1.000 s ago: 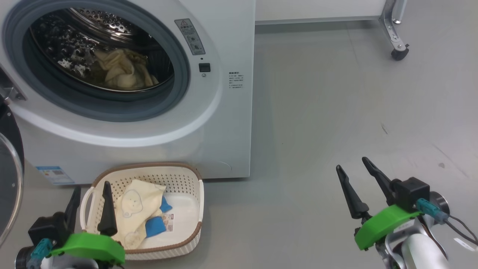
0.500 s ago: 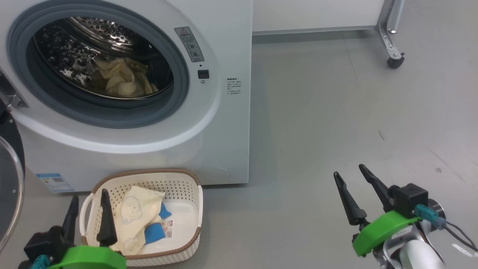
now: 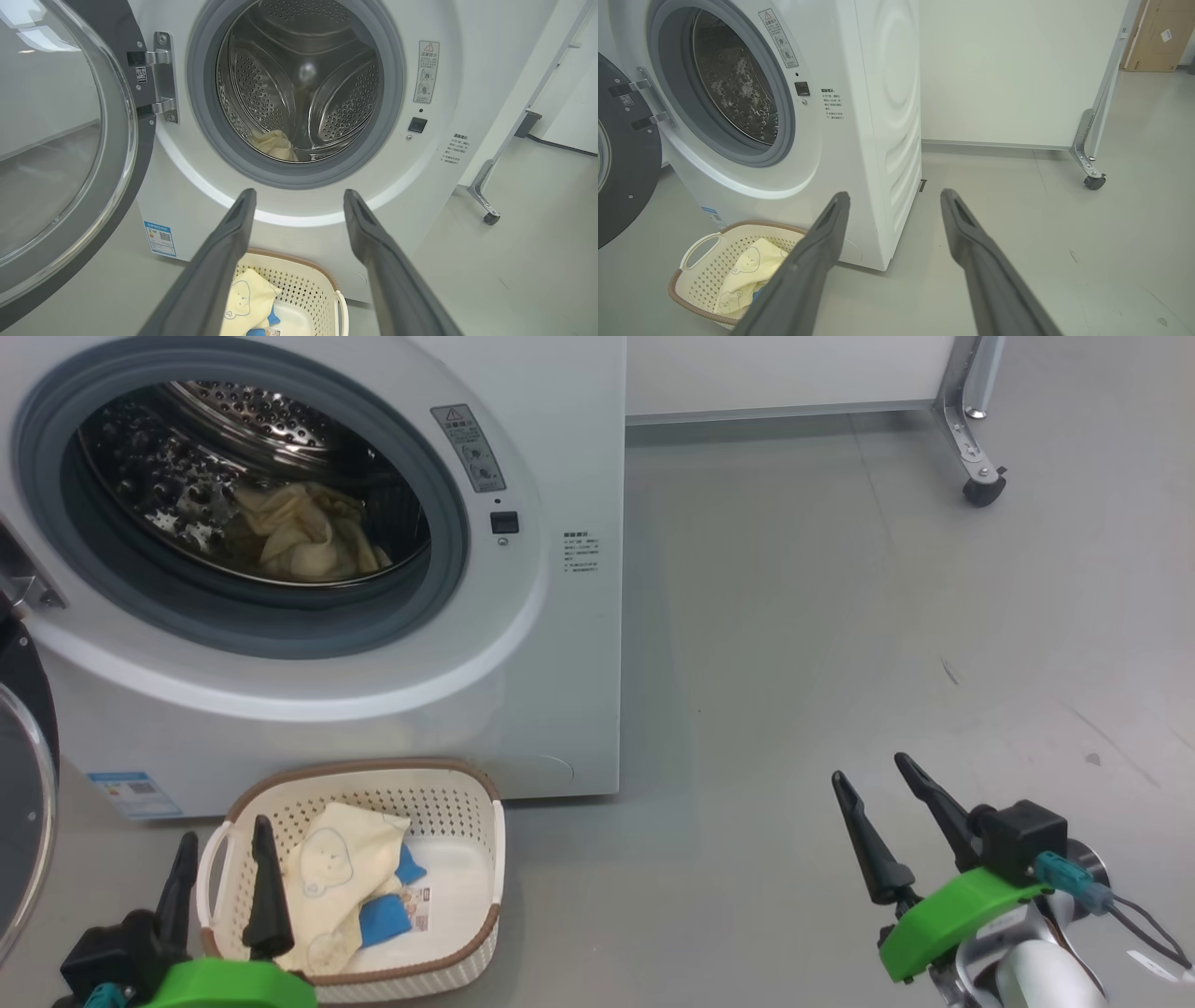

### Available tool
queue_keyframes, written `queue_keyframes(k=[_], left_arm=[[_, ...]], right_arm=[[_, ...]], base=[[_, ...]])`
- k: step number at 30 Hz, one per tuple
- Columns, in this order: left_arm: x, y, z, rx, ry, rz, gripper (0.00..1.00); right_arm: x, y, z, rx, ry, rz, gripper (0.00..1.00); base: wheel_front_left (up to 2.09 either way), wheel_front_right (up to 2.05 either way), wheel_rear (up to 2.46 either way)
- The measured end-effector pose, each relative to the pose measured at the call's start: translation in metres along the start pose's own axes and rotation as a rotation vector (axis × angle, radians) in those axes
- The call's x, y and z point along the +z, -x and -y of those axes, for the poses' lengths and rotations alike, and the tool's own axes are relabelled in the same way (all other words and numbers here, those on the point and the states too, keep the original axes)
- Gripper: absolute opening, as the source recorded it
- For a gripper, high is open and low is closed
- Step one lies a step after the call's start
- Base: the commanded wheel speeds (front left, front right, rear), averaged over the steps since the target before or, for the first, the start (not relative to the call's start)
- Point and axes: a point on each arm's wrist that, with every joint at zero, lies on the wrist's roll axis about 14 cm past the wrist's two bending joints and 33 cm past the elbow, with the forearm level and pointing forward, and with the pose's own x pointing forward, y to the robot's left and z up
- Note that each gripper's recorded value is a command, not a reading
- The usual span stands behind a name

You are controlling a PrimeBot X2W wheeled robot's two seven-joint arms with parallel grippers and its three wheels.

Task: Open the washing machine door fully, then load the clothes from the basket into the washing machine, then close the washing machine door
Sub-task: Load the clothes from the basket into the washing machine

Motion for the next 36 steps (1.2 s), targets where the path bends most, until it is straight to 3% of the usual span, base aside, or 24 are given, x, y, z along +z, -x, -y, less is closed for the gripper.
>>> queue_keyframes(k=[36], left_arm=[[-0.024, -0.010, -0.002, -0.001, -0.005, -0.063, 1.00]], right_arm=[[-0.023, -0.006, 0.004, -0.010, -0.014, -0.065, 1.00]], base=[[0.00, 0.00, 0.00]])
